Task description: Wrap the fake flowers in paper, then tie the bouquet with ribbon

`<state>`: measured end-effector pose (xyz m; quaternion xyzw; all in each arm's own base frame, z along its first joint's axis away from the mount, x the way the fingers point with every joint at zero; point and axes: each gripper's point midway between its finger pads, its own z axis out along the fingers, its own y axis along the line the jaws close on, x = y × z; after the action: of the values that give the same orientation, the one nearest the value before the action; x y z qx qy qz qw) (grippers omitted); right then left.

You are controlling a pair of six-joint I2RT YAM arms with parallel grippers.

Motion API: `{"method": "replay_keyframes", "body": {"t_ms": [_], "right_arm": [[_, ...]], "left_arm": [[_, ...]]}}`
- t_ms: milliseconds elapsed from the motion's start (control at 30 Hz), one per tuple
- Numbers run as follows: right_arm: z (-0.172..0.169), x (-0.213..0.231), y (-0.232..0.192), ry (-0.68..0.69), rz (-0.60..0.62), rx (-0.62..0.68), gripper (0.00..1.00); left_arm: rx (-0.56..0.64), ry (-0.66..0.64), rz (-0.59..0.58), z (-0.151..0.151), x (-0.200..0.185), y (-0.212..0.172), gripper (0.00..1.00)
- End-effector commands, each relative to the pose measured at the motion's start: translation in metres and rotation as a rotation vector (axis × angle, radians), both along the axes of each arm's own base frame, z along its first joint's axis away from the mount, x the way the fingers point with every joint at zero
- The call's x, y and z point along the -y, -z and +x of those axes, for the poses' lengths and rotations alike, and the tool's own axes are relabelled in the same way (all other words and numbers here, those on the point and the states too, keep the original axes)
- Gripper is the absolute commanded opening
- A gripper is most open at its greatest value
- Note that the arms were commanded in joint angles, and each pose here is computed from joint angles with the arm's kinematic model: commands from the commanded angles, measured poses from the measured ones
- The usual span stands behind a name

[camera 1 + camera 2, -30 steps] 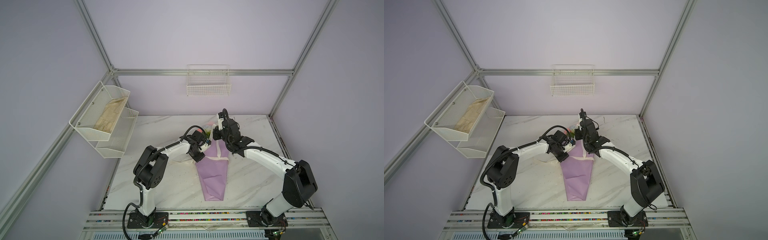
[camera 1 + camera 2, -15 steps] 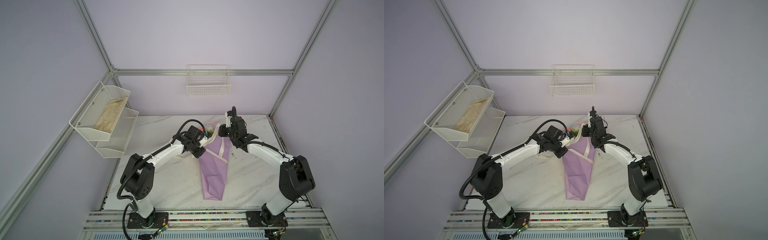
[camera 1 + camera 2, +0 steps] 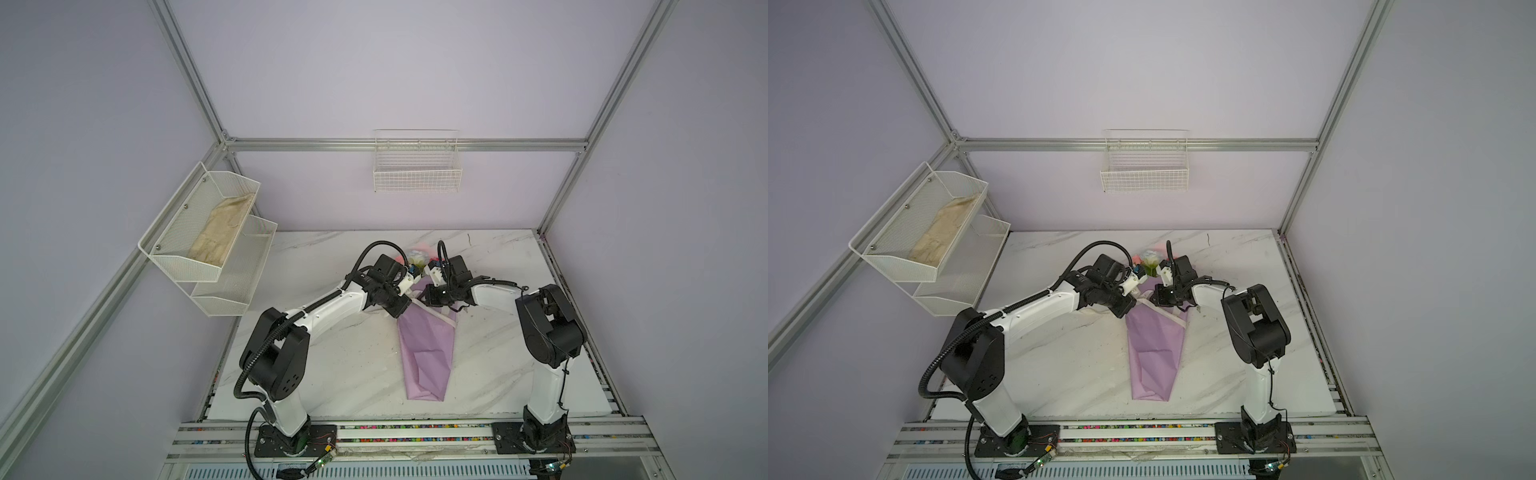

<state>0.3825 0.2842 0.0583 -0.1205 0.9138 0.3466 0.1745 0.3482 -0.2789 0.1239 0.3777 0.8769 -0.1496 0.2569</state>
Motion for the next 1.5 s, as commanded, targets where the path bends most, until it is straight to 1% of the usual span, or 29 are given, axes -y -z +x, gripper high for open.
{"method": "replay_keyframes", "body": {"t_ms": [0, 67, 133, 200, 300, 333, 367, 433, 500, 600, 700, 767, 833, 867, 900, 933, 967, 1000, 1033, 1067, 1100, 1133, 1167, 1200, 1267, 1367, 1467], "right_arm": [[-0.046, -0.012, -0.011, -0.197, 0.06, -0.08, 0.18], [-0.058, -0.004, -0.008, -0.225, -0.006, -0.081, 0.2], [-0.063, 0.003, -0.013, -0.232, -0.042, -0.064, 0.24], [-0.068, 0.011, -0.018, -0.235, -0.084, -0.055, 0.3], [-0.085, 0.006, -0.032, -0.302, -0.017, -0.057, 0.38], [-0.089, 0.005, -0.033, -0.315, 0.0, -0.065, 0.42], [-0.091, 0.008, -0.03, -0.316, -0.019, -0.074, 0.54], [-0.081, 0.018, -0.023, -0.255, -0.097, -0.067, 0.56], [-0.066, 0.032, -0.023, -0.164, -0.185, -0.026, 0.58], [-0.049, 0.047, -0.045, -0.046, -0.239, 0.073, 0.58], [-0.046, 0.055, -0.075, 0.028, -0.198, 0.204, 0.58], [-0.052, 0.057, -0.091, 0.045, -0.144, 0.29, 0.58], [-0.065, 0.053, -0.096, 0.002, -0.095, 0.332, 0.56], [-0.073, 0.05, -0.107, -0.007, -0.055, 0.362, 0.54], [-0.078, 0.047, -0.107, -0.004, -0.028, 0.351, 0.51], [-0.09, 0.038, -0.106, -0.043, 0.019, 0.32, 0.49], [-0.1, 0.029, -0.103, -0.079, 0.034, 0.304, 0.48], [-0.103, 0.026, -0.096, -0.067, 0.004, 0.296, 0.47], [-0.099, 0.03, -0.085, 0.007, -0.055, 0.27, 0.46], [-0.092, 0.037, -0.074, 0.092, -0.094, 0.218, 0.45], [-0.093, 0.038, -0.063, 0.137, -0.103, 0.137, 0.46], [-0.095, 0.035, -0.059, 0.157, -0.088, 0.089, 0.47], [-0.095, 0.034, -0.057, 0.225, -0.075, 0.045, 0.47], [-0.094, 0.038, -0.053, 0.323, -0.069, -0.003, 0.47], [-0.096, 0.039, -0.052, 0.434, -0.012, -0.054, 0.49], [-0.094, 0.051, -0.046, 0.584, -0.03, -0.086, 0.53], [-0.091, 0.049, -0.035, 0.632, -0.029, -0.135, 0.55]], "left_arm": [[0.026, -0.035, -0.022, 0.002, -0.002, -0.001, 0.0], [0.031, -0.055, -0.023, 0.005, -0.003, 0.0, 0.0], [0.03, -0.078, -0.018, 0.008, -0.006, 0.001, 0.0], [0.03, -0.098, -0.017, 0.011, -0.008, 0.002, 0.0], [0.022, -0.116, -0.025, 0.014, -0.009, 0.004, 0.0], [0.018, -0.12, -0.032, 0.014, -0.009, 0.004, 0.0], [0.013, -0.118, -0.038, 0.015, -0.008, 0.005, 0.01], [0.007, -0.115, -0.041, 0.015, -0.007, 0.006, 0.01], [0.002, -0.116, -0.042, 0.015, -0.007, 0.006, 0.01], [0.001, -0.117, -0.042, 0.014, -0.008, 0.006, 0.01], [-0.003, -0.118, -0.045, 0.015, -0.008, 0.006, 0.02], [-0.01, -0.113, -0.053, 0.015, -0.006, 0.007, 0.02], [-0.02, -0.111, -0.06, 0.015, -0.004, 0.008, 0.02], [-0.023, -0.112, -0.063, 0.015, -0.004, 0.008, 0.02], [-0.024, -0.11, -0.065, 0.016, -0.003, 0.008, 0.02], [-0.028, -0.109, -0.065, 0.016, -0.003, 0.009, 0.02], [-0.034, -0.108, -0.065, 0.015, -0.002, 0.011, 0.02], [-0.037, -0.109, -0.065, 0.016, -0.002, 0.011, 0.02], [-0.041, -0.109, -0.061, 0.016, -0.003, 0.012, 0.02], [-0.046, -0.11, -0.059, 0.016, -0.002, 0.013, 0.02], [-0.05, -0.111, -0.055, 0.016, -0.003, 0.015, 0.02], [-0.052, -0.114, -0.055, 0.016, -0.003, 0.016, 0.02], [-0.051, -0.114, -0.054, 0.016, -0.003, 0.015, 0.02], [-0.053, -0.115, -0.055, 0.017, -0.003, 0.017, 0.02], [-0.056, -0.115, -0.054, 0.018, -0.003, 0.016, 0.02], [-0.055, -0.112, -0.062, 0.018, -0.001, 0.013, 0.03], [-0.059, -0.105, -0.071, 0.017, 0.001, 0.012, 0.03]]}}
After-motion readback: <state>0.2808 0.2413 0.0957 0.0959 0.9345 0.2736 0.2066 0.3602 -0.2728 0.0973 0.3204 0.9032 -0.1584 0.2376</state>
